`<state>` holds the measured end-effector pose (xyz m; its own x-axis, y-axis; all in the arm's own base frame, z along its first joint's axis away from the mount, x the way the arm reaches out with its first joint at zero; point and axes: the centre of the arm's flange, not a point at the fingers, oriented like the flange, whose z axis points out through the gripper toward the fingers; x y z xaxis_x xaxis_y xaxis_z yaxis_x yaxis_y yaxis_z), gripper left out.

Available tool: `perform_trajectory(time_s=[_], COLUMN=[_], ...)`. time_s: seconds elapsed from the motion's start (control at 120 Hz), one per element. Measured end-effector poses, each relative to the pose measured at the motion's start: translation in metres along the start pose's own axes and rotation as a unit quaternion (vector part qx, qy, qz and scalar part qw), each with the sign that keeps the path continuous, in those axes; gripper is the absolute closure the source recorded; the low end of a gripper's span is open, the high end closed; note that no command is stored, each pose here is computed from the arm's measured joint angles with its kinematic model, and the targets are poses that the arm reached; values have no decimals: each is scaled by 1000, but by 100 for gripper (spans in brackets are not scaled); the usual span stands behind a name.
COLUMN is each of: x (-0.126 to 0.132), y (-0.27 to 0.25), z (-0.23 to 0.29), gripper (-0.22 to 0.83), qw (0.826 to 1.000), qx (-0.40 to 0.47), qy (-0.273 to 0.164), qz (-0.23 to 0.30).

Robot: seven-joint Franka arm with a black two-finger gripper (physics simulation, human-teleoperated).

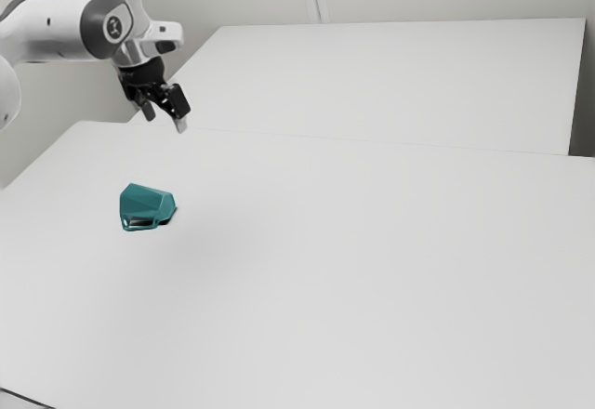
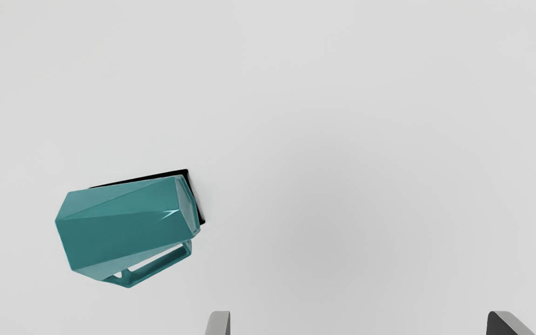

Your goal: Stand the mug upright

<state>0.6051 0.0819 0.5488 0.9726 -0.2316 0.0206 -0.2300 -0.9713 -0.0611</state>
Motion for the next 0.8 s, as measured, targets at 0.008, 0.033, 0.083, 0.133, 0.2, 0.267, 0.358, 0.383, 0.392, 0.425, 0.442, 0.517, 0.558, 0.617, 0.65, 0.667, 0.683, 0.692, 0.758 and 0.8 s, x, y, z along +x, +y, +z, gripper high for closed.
perform_trajectory(time_s=[0.008, 0.033, 0.083, 0.133, 0.2, 0.267, 0.358, 0.383, 0.392, 0.425, 0.442, 0.517, 0.558, 0.617, 0.65, 0.667, 0.683, 0.692, 0.758, 0.8], x=[0, -2, -5, -10, -20, -38, -57, -59, -60, -63, -64, -70, -73, -79, -83, -84, -86, -87, -96, -102], y=[0, -2, -4, -12, -37, -72, -110, -116, -118, -124, -128, -146, -157, -173, -183, -188, -193, -195, -214, -225], z=[0, 0, -5, -7, -6, -2, 8, 12, 13, 19, 22, 39, 54, 77, 89, 95, 101, 104, 126, 138], gripper=[0, 0, 0, 0, 0, 0, 0, 0, 0, 0, 0, 0, 0, 0, 0, 0, 0, 0, 0, 0], qw=[1000, 1000, 1000, 1000, 999, 997, 994, 994, 993, 993, 992, 990, 988, 985, 984, 983, 982, 981, 977, 974], qx=[0, -1, -2, -4, -17, -32, -48, -52, -53, -60, -64, -83, -97, -115, -126, -131, -136, -139, -160, -171], qy=[0, 1, 5, 8, 14, 19, 20, 20, 19, 19, 19, 17, 14, 10, 10, 10, 11, 11, 15, 19], qz=[0, -1, -3, -10, -35, -68, -96, -99, -100, -103, -104, -112, -117, -125, -129, -131, -133, -134, -141, -144])
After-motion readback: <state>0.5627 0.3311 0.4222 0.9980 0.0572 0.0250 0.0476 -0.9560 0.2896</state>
